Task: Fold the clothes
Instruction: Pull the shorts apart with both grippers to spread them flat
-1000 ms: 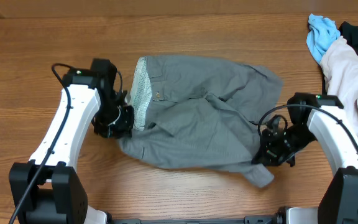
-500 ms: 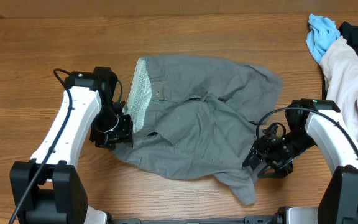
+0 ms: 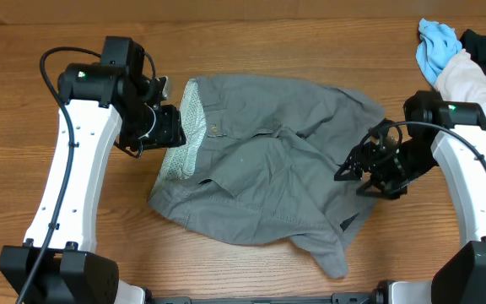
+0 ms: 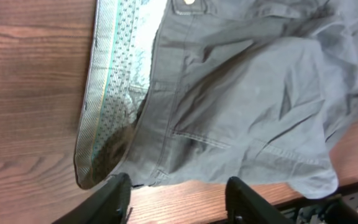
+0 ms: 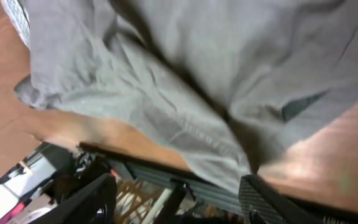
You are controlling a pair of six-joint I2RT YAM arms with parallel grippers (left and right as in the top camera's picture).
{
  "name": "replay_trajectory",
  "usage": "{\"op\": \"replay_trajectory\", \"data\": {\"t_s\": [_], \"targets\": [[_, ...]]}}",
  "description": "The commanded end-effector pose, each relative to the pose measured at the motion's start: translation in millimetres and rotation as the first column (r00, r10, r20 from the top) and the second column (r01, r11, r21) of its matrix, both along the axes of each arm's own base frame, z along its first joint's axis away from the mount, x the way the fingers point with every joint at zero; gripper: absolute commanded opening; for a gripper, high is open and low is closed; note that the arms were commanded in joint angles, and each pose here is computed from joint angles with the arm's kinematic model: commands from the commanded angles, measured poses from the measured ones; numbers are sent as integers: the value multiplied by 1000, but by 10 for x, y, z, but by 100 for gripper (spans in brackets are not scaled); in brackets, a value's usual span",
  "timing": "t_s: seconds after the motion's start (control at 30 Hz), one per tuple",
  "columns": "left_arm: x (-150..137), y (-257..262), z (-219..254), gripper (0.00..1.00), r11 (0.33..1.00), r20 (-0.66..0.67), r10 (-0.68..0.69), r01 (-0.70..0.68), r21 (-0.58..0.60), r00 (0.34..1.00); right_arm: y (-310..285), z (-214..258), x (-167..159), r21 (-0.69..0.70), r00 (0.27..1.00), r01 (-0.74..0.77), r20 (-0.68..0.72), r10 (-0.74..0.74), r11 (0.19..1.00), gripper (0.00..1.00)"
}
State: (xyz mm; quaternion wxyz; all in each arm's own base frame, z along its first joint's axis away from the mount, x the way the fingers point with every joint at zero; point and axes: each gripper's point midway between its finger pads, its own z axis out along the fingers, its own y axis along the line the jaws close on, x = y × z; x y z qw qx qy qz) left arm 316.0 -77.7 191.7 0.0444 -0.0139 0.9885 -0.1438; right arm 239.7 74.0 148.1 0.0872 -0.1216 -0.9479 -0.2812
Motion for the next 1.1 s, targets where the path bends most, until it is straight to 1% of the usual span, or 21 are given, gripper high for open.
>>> {"op": "replay_trajectory", "data": {"t_s": [0.0,0.1,0.17,0.23,0.3,0.33,0.4,0.53,0.57,0.6,0.67,0.73,0.83,1.07], "targets": [[-103,112,-226,60,998,-51,4,-1,58,999,-47,25,138,-39,997,-9,77,12,999,71],[-132,110,-531,73,997,-62,-36,40,59,997,-103,-10,318,-72,990,23,139,-13,997,72],[-93,44,-695,73,999,-44,-40,41,20,998,-133,-22,408,-88,986,56,161,-41,995,72],[-2,-55,-789,67,998,0,-44,44,-41,999,-164,-35,452,-105,984,74,172,-55,992,70],[129,-178,-789,57,993,59,-39,45,-113,998,-202,-52,486,-128,981,80,186,-56,988,70],[206,-221,-762,56,989,91,-33,46,-138,995,-241,-68,508,-151,980,93,190,-63,984,70],[381,-256,-712,54,988,161,-15,39,-151,987,-308,-92,551,-189,976,112,203,-73,976,71],[706,-345,-645,56,985,278,14,35,-171,960,-356,-107,639,-213,968,127,239,-75,969,73],[793,-364,-646,56,984,301,28,27,-176,953,-358,-106,660,-212,966,129,248,-74,969,75],[881,-385,-641,56,983,327,38,24,-184,944,-359,-103,680,-212,964,131,256,-74,969,79],[1063,-399,-676,57,981,368,60,13,-192,928,-362,-97,717,-211,960,134,272,-74,968,100],[1206,-386,-771,59,981,381,95,-20,-195,920,-364,-93,742,-210,957,136,282,-74,968,100],[1412,-417,-987,59,979,405,99,-17,-201,909,-365,-92,746,-210,956,137,284,-74,968,100],[1779,-427,-1484,55,980,457,114,-23,-200,882,-365,-92,746,-210,956,137,284,-73,968,100]]}}
